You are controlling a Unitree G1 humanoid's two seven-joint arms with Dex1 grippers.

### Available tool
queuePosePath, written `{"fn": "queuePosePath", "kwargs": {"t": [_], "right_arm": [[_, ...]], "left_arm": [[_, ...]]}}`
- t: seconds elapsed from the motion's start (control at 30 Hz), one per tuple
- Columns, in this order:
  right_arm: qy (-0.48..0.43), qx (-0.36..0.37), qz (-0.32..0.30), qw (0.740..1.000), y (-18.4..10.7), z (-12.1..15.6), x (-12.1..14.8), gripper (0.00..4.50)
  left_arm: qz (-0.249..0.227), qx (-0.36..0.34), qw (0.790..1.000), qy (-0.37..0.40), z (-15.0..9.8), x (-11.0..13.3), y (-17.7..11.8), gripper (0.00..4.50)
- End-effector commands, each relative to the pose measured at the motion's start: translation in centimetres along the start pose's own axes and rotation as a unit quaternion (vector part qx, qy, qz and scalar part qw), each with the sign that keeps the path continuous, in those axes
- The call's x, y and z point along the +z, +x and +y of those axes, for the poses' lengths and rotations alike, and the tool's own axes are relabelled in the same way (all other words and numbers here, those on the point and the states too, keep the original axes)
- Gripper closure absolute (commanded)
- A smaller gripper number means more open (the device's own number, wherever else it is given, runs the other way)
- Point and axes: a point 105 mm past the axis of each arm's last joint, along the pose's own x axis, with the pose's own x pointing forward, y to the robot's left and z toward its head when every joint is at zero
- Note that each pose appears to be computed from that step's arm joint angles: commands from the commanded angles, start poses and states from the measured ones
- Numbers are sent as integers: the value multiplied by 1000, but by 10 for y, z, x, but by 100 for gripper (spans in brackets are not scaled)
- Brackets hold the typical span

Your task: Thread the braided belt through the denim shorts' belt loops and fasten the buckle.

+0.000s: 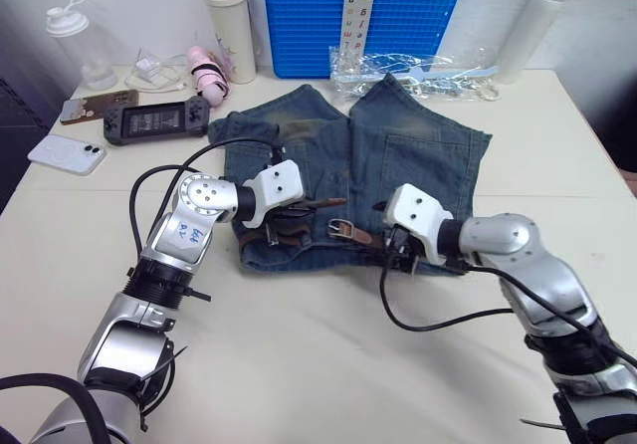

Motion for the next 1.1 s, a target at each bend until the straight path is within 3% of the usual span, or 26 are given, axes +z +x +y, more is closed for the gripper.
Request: {"fn": "queuePosePath", "kwargs": {"t": [0.03, 0.23, 0.43, 0.8, 0.93, 1.1], "right_arm": [[-32, -9, 0, 999, 6, 2, 0, 4], [-49, -4, 18, 999, 15, 11, -13, 4], [-29, 20, -13, 999, 11, 19, -2, 4], [-74, -1, 43, 996, 15, 9, -30, 4], [-13, -37, 6, 999, 7, -5, -14, 4], [2, -70, -7, 998, -2, -18, -5, 4]], "left_arm": [[-14, 8, 1000, 15, 1, 8, -5, 450], [-13, 10, 1000, 17, 2, 9, -6, 450], [-11, 9, 1000, 17, 2, 8, -7, 450], [-22, 6, 1000, 21, 1, 16, 0, 450], [-21, 4, 1000, 21, -1, 15, -1, 450], [-19, 3, 1000, 18, -2, 13, -1, 450]]}}
